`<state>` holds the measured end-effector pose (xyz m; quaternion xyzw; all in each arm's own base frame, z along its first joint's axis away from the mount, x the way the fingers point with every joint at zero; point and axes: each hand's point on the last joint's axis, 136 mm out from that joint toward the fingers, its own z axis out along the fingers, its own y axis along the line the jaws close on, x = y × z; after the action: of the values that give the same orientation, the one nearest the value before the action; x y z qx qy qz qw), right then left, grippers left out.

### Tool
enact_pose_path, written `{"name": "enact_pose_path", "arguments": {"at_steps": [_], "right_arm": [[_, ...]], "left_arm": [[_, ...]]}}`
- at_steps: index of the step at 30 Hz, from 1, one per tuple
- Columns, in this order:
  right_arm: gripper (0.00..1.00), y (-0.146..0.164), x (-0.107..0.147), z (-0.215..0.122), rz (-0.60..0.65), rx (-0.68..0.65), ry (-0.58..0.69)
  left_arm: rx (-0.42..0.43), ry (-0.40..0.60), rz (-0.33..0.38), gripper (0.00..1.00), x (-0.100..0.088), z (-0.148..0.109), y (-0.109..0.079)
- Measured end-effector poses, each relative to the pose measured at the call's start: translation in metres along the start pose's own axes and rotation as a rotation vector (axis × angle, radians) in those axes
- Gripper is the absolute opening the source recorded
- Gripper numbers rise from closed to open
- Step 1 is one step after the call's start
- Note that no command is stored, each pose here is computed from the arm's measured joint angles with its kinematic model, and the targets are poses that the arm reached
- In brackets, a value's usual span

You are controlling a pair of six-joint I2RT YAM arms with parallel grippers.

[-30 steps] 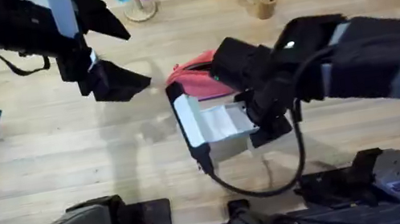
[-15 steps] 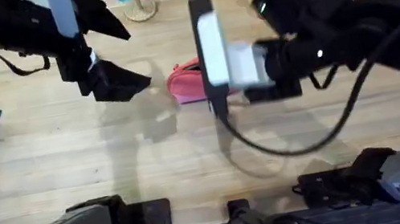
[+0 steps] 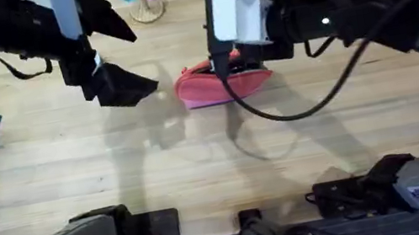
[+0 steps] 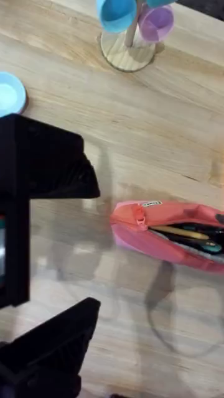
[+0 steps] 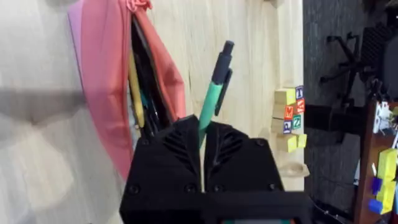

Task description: Unzip the bag, pick up the pens from the table one at a time and place them inside, then zip the bag closed.

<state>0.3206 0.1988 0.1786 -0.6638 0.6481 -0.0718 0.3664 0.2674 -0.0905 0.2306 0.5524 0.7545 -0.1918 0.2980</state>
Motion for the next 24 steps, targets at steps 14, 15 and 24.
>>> {"name": "enact_pose_path", "arguments": {"at_steps": [14, 15, 24], "right_arm": [[0.032, 0.042, 0.007, 0.036, -0.101, -0.198, 0.000], [0.032, 0.045, 0.008, 0.037, -0.109, -0.213, 0.001], [0.032, 0.070, 0.018, 0.059, -0.200, -0.325, 0.009]], "left_arm": [[0.000, 0.000, 0.000, 0.994, 0.000, 0.000, 0.000], [0.000, 0.000, 0.000, 0.994, 0.000, 0.000, 0.000], [0.000, 0.000, 0.000, 0.994, 0.000, 0.000, 0.000]]}}
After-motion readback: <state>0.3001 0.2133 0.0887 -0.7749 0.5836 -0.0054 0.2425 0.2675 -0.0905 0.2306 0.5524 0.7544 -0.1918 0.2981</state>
